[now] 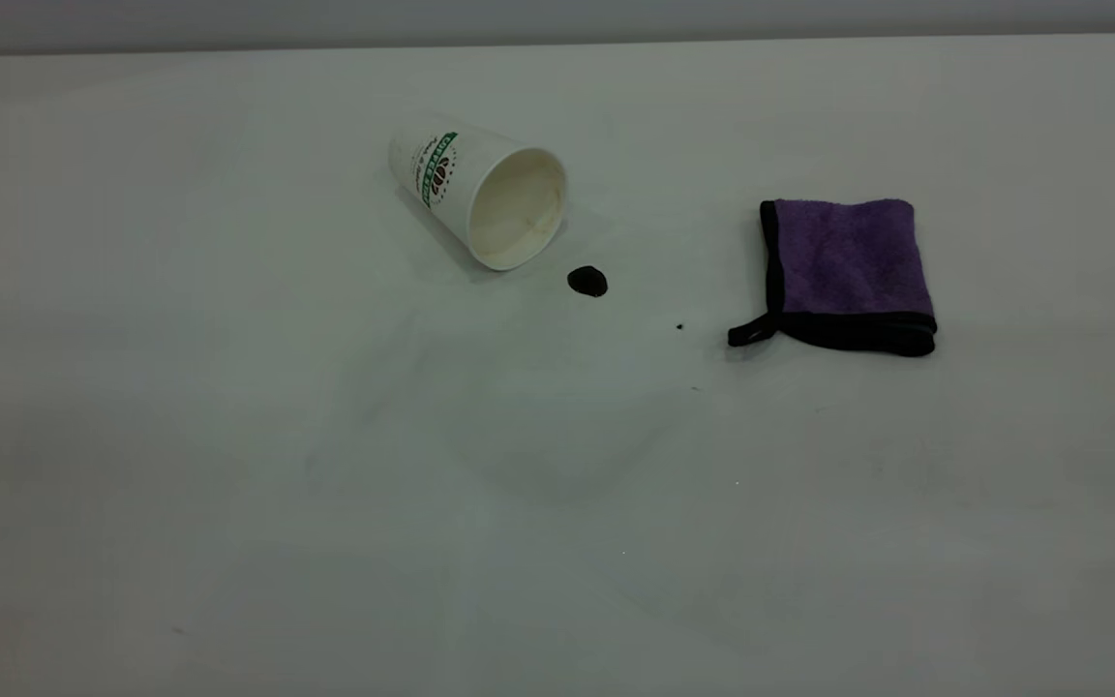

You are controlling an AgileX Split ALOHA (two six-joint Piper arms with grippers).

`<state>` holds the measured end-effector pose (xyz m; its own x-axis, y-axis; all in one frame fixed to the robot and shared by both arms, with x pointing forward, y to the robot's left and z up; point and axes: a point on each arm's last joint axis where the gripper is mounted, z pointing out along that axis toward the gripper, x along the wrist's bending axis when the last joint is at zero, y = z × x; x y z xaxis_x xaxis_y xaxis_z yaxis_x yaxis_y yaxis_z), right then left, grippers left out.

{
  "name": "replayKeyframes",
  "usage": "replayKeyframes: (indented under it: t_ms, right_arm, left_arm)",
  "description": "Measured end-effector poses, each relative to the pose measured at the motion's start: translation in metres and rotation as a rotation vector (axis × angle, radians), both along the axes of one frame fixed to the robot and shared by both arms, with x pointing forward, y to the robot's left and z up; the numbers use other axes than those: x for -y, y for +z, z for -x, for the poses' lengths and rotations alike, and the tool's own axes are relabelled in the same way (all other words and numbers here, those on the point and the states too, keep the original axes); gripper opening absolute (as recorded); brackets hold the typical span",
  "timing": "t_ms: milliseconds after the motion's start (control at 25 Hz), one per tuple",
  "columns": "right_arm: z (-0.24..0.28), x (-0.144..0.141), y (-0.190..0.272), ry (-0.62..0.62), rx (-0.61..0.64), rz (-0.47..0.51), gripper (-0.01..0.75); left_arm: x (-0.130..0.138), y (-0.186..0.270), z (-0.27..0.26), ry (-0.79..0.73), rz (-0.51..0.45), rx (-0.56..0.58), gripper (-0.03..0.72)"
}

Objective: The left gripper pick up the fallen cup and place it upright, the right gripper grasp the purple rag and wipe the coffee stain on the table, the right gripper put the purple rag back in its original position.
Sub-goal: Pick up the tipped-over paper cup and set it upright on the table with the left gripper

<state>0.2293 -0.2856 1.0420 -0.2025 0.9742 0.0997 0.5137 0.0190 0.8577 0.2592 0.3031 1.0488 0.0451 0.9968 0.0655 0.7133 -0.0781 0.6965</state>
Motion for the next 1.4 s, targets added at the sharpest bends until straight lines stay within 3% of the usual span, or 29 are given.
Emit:
replayKeyframes:
  t_ms: [440, 640, 1000, 1160, 1400]
  right_arm:
    - [0.0, 0.0, 0.0, 0.0, 0.0, 0.0, 0.406]
    - [0.0, 0.0, 0.0, 0.0, 0.0, 0.0, 0.406]
    - [0.0, 0.0, 0.0, 0.0, 0.0, 0.0, 0.406]
    - [0.0, 0.0, 0.0, 0.0, 0.0, 0.0, 0.406]
    - [0.0, 0.0, 0.0, 0.0, 0.0, 0.0, 0.406]
  left_arm:
    - [0.004, 0.005, -0.11, -0.089, -0.028, -0.163, 0.556]
    - [0.021, -0.006, -0.156, -0.197, -0.026, -0.235, 0.556]
    - [0.104, -0.065, -0.23, -0.427, -0.073, -0.372, 0.556]
    - [0.144, -0.092, -0.266, -0.446, -0.109, -0.415, 0.556]
    - [0.195, -0.131, -0.32, -0.44, -0.208, -0.388, 0.556]
